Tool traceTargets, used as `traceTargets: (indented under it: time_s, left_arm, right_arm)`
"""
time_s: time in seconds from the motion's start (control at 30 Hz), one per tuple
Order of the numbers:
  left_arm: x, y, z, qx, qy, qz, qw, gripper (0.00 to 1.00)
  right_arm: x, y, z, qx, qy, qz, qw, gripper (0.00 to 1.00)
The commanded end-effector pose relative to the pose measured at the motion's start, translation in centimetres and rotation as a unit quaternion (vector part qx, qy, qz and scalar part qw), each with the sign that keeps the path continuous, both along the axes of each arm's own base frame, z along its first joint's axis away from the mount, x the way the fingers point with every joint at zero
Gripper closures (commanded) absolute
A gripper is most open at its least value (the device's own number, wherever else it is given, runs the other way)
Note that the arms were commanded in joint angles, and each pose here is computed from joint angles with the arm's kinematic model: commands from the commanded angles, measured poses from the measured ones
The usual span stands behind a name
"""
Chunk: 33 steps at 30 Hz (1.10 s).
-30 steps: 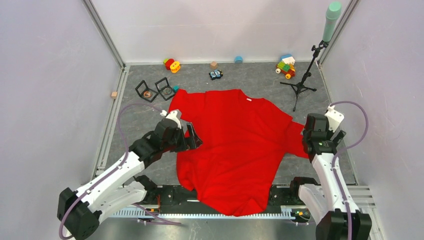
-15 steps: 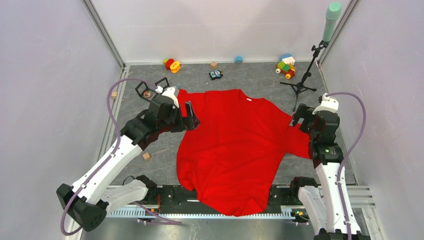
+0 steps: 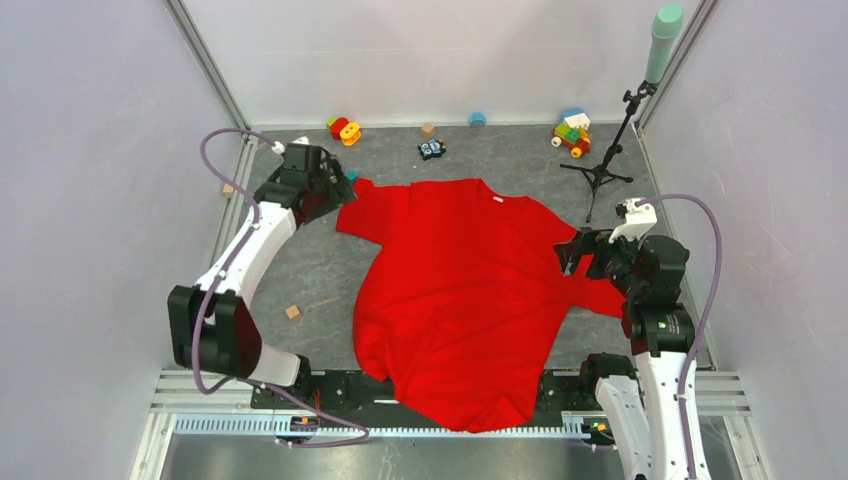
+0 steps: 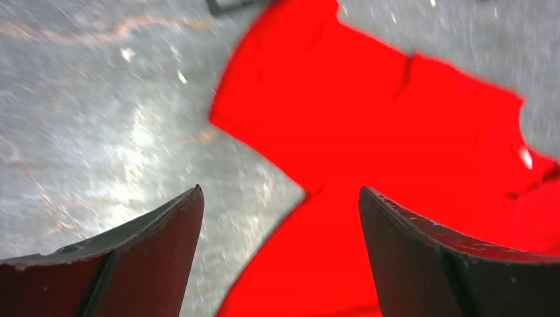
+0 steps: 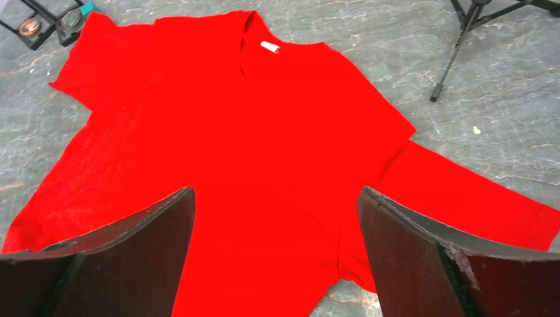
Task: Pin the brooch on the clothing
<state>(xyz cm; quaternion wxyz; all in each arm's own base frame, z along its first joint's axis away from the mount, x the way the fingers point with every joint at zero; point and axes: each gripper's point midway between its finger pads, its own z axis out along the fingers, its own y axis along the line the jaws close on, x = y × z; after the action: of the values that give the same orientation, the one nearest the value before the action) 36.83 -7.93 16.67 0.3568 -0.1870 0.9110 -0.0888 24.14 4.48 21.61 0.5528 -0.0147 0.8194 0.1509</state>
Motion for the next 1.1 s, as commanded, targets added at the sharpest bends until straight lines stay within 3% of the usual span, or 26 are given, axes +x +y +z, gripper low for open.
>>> traceTargets:
  time_s: [0.0,0.2,0.53,1.07]
  left_arm:
    - [5.6,5.6,1.8,0.008,-0.069,0.079,0.994,0.11]
    - [9.2,10.3,-1.1,0.020,-0.064,0.144,0.987,0.16]
    - [14.2,12.9,-6.0,0.041,-0.027,0.187,0.981,0.23]
    - [14.9,17.2,-9.0,0.052,-0.004,0.259,0.965,0.24]
  right_arm:
    - [-0.7,1.2,1.2,0.014,-0.013,0.034,0.999,0.04]
    - [-1.2,1.3,1.4,0.009,-0.012,0.039,0.999,0.05]
    - [-1.2,1.3,0.2,0.000,0.015,0.048,0.999,0.05]
    - [-1.1,0.9,-2.0,-0.008,0.048,0.041,0.998,0.05]
